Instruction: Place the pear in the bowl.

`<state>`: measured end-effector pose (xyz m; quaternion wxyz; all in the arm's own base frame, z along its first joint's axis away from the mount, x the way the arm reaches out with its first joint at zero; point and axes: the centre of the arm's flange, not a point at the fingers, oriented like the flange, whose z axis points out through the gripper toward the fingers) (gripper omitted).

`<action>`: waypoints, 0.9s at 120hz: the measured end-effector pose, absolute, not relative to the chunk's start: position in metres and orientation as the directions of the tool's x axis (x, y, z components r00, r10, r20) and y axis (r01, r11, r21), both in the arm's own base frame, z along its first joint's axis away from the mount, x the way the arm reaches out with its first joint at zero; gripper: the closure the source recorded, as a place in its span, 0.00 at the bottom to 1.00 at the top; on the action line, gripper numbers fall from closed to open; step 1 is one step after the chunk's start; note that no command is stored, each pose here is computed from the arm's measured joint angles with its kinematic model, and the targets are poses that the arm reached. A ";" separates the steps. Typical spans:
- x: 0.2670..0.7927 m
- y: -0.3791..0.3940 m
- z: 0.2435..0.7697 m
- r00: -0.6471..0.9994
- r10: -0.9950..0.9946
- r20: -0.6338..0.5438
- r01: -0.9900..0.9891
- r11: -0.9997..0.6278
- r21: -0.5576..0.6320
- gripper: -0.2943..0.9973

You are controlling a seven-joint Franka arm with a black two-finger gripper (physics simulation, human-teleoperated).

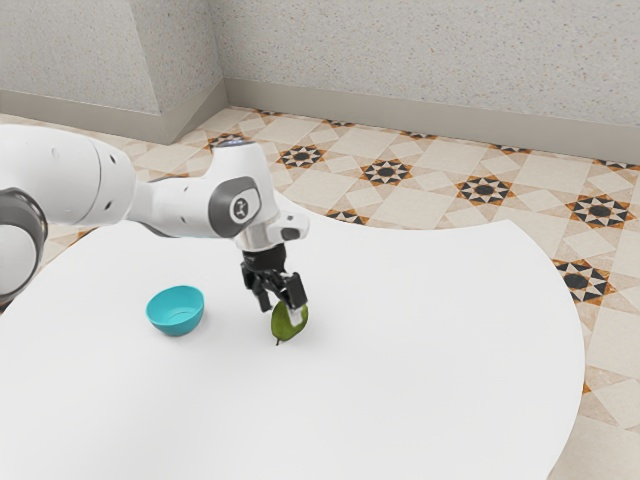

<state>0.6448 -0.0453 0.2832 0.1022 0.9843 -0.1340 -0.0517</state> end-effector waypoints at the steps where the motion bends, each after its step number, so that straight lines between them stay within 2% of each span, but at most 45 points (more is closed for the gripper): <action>1: 0.645 -0.045 0.283 0.959 -0.273 -0.074 -0.252 -0.944 0.215 0.23; 108: 0.665 -0.040 0.253 0.979 -0.188 -0.073 -0.169 -0.964 0.207 0.24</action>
